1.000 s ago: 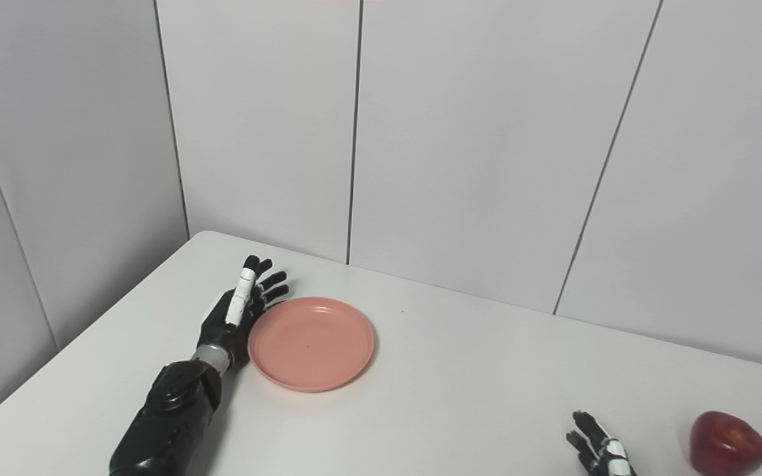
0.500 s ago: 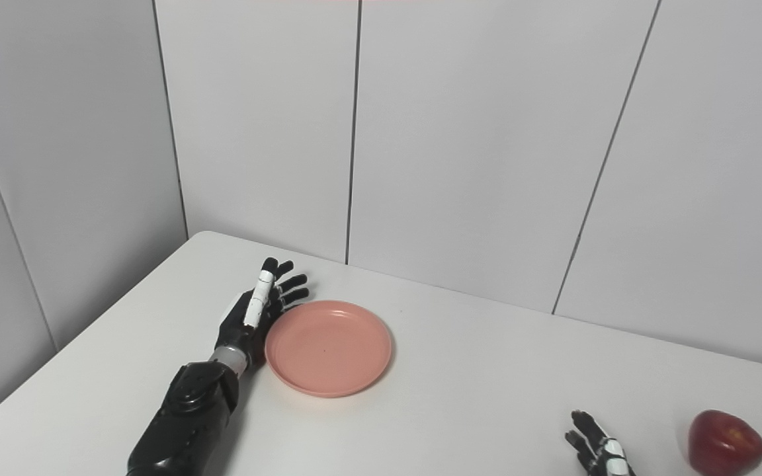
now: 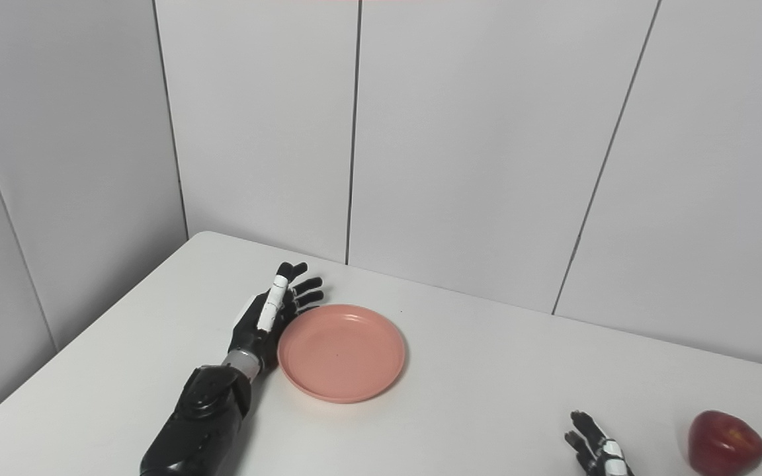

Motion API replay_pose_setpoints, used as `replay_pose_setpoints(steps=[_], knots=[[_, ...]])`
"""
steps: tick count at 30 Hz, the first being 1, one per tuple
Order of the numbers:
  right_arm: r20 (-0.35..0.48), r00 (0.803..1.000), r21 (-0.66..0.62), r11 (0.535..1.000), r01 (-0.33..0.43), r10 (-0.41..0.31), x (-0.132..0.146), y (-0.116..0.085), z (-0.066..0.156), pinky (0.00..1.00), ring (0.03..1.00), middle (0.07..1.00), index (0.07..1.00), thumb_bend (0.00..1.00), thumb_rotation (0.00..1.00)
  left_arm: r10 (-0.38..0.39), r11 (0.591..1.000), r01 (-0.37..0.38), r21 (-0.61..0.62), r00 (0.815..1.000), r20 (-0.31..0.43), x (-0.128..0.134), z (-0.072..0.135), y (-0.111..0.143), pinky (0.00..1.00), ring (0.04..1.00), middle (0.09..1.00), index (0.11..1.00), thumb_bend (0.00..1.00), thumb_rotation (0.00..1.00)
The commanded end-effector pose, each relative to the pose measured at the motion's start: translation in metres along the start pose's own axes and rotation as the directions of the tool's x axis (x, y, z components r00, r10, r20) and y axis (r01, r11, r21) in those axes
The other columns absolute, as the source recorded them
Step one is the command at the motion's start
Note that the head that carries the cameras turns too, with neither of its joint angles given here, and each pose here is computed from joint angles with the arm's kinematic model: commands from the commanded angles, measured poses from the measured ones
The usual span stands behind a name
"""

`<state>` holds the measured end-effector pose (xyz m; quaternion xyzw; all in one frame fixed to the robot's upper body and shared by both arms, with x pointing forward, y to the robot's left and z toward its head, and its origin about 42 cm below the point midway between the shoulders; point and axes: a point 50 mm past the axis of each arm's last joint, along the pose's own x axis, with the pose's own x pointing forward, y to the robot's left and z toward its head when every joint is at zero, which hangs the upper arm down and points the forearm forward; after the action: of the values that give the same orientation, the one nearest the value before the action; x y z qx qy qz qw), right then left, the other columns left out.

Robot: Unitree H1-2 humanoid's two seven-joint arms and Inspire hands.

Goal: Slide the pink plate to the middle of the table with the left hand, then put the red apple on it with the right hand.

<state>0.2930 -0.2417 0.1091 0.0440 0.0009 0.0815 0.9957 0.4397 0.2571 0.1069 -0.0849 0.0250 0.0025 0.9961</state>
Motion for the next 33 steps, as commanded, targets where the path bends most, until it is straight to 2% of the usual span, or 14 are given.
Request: replay_pose_setpoints(steps=[1,25,33], knots=[[-0.051,0.998,0.015,1.0,-0.026,0.027,-0.004,0.008,-0.009,1.0,0.914,0.929,0.85,0.64,1.0,-0.024,1.0,0.024,0.015,1.0,-0.02,0.004,-0.003,-0.01,0.74,0.799,0.804,0.862,0.93,0.87],[-0.049,0.998,0.02,0.999,-0.027,0.028,-0.002,0.013,-0.009,1.0,0.898,0.916,0.834,0.67,1.0,-0.122,0.992,0.124,0.039,0.992,-0.036,0.006,-0.004,-0.041,0.71,0.788,0.81,0.869,0.94,0.86],[-0.054,0.998,0.01,1.0,-0.023,0.023,-0.002,0.019,-0.008,0.98,0.896,0.913,0.841,0.69,1.0,-0.144,0.989,0.146,0.035,0.989,-0.035,0.002,-0.005,-0.052,0.71,0.793,0.811,0.878,0.9,0.88]])
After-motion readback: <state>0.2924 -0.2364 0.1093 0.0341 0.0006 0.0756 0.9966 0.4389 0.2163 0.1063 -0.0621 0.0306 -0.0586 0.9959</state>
